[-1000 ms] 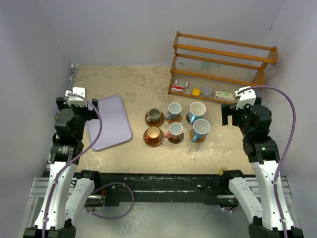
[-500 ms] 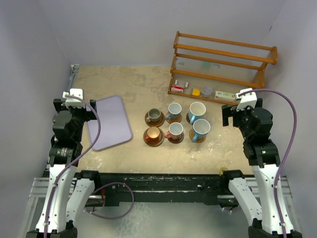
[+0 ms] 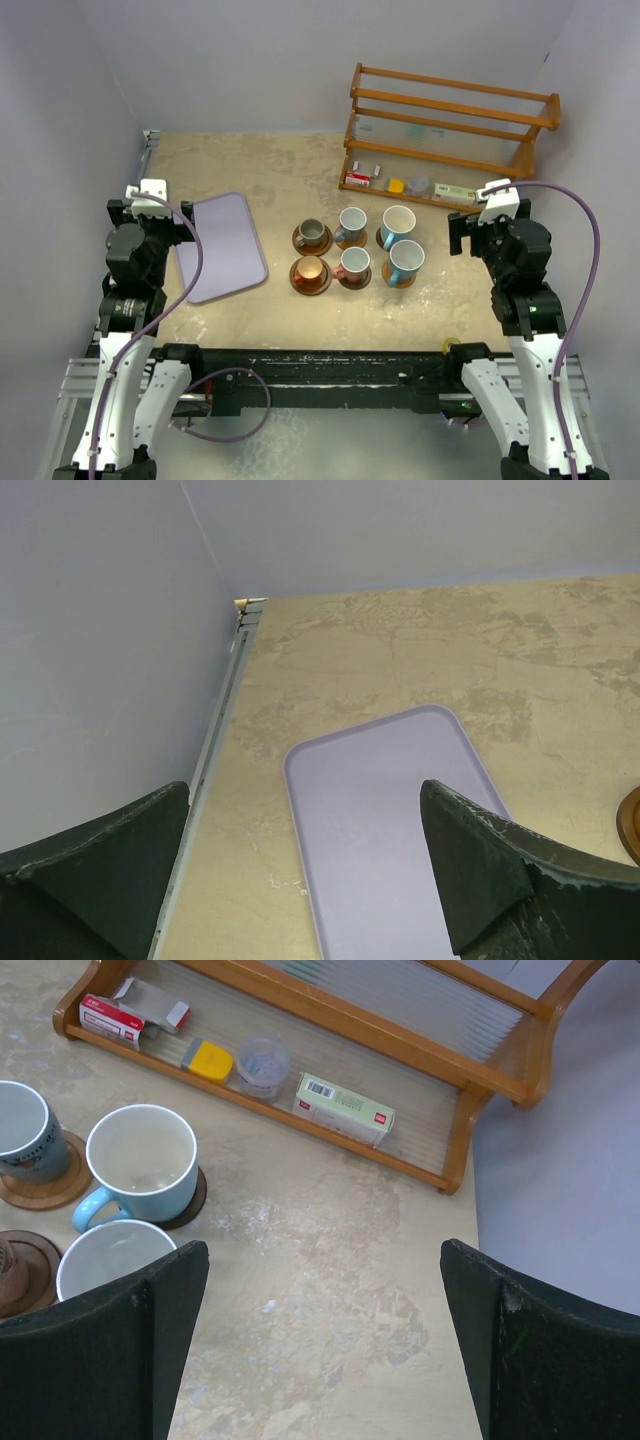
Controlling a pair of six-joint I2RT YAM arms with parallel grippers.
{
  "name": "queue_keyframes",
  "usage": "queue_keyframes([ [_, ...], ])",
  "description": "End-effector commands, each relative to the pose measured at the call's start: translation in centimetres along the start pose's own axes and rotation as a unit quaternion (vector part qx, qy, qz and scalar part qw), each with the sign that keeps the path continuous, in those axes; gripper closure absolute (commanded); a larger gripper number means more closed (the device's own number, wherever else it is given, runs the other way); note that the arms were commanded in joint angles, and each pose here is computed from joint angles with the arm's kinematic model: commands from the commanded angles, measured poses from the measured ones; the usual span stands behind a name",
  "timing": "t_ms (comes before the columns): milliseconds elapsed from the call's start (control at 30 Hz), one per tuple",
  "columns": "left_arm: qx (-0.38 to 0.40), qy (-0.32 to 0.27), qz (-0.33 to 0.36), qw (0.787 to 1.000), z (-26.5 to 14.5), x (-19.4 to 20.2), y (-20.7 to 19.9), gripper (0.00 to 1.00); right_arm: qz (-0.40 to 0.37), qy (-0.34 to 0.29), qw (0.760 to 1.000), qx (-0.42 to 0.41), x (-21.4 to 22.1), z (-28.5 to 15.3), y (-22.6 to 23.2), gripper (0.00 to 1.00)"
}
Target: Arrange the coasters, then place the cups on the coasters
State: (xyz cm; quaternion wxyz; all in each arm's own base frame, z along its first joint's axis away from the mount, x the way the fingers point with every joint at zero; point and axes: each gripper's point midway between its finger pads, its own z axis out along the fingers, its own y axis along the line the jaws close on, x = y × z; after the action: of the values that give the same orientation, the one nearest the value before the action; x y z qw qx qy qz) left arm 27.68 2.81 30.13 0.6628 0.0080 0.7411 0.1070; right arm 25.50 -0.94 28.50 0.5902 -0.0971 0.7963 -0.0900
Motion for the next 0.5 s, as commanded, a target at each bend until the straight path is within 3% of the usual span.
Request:
queue_keyframes([
  [0, -0.014, -0.027, -0.008, 0.999, -0.31, -1.88, 0.81, 0.06, -0.005, -0.022, 1.000, 0.009, -1.08, 0.22, -0.42, 0.00],
  [467, -0.011, -0.027, -0.004, 1.000, -0.32, -1.83, 0.75, 0.06, -0.006, -0.021, 1.000, 0.009, -1.00, 0.27, -0.39, 0.00],
])
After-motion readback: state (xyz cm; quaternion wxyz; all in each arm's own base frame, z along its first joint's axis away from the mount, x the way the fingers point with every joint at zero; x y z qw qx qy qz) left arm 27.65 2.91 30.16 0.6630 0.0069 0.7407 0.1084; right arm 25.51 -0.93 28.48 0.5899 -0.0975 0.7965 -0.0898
